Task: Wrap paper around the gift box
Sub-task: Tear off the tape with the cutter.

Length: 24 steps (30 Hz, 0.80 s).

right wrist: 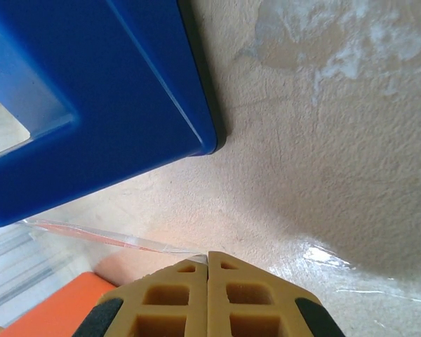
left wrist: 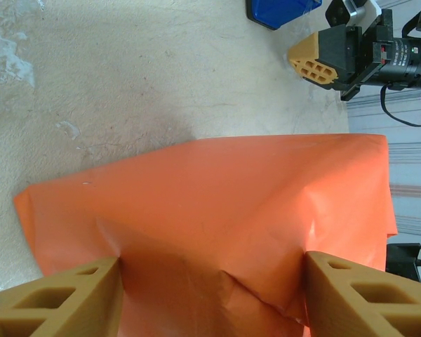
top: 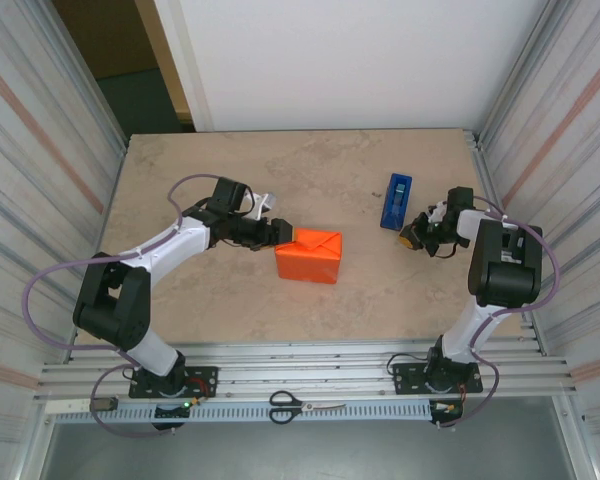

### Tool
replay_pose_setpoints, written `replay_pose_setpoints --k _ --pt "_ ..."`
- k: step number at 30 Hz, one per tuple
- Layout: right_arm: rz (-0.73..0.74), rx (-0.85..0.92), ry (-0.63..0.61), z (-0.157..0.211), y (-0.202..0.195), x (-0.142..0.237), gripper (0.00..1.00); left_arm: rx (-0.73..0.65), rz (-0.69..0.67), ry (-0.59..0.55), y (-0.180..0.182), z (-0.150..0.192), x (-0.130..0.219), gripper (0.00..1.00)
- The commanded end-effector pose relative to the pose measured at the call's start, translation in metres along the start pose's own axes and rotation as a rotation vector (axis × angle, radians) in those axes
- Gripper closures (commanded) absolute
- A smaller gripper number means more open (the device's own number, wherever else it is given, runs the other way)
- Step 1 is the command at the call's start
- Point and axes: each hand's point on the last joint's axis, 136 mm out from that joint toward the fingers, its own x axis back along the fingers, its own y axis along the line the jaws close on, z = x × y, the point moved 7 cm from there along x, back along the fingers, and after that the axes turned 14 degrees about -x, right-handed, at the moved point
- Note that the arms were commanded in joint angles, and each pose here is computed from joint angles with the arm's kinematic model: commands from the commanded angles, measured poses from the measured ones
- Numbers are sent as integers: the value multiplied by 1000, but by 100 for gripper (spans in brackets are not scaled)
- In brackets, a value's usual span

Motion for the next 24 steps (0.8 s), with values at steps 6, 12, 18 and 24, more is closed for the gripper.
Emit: replay_pose_setpoints --k 6,12,18,24 --pt "83 -45 37 9 -17 1 100 46 -37 109 7 26 -12 37" --pt "-48 40 86 38 17 30 100 39 -37 105 5 24 -11 37" --pt "-205 143 169 97 58 73 100 33 -36 85 1 22 -8 37" --pt "-354 220 168 138 109 104 100 21 -35 63 -3 17 -3 36"
